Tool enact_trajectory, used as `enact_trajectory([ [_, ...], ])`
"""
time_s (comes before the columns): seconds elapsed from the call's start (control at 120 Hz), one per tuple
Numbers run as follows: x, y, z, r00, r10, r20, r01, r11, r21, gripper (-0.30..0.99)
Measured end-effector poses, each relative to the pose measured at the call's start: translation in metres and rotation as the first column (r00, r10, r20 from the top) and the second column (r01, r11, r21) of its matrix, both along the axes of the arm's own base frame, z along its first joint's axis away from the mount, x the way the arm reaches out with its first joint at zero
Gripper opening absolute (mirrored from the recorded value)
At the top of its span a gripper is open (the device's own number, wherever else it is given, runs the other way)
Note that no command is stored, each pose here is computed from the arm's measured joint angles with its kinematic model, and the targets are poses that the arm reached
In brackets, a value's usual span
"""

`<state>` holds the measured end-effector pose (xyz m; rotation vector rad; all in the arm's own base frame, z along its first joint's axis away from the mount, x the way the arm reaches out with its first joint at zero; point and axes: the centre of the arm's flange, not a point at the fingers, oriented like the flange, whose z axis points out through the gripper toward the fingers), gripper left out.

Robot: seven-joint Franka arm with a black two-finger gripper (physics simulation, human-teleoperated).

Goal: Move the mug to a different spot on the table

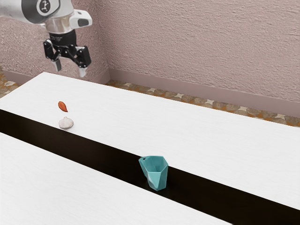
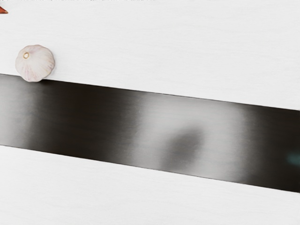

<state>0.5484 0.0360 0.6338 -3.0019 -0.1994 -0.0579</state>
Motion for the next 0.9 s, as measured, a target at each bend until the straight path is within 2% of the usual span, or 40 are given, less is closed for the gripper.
enact_trajectory([
  [0.183,0.001,-0.018,-0.002,1.000,-0.014,0.002,0.014,1.000,-0.001,0.69],
  [0.317,0.007,-0.013,-0.037,1.000,0.009,-0.001,-0.009,1.000,-0.004,0.69],
  [0.425,0.006,-0.009,-0.086,0.985,0.170,-0.035,-0.173,0.981,-0.085,0.69],
  [0.5,0.008,-0.008,-0.115,0.945,0.318,-0.074,-0.325,0.935,-0.144,0.69],
  [0.65,0.021,-0.013,-0.152,0.820,0.557,-0.130,-0.572,0.800,-0.181,0.69],
  [0.708,0.026,-0.038,-0.170,0.786,0.599,-0.154,-0.618,0.766,-0.174,0.69],
  [0.8,0.027,-0.098,-0.204,0.762,0.620,-0.186,-0.645,0.752,-0.138,0.69],
  [0.9,0.021,-0.115,-0.236,0.692,0.693,-0.202,-0.719,0.687,-0.106,0.69],
])
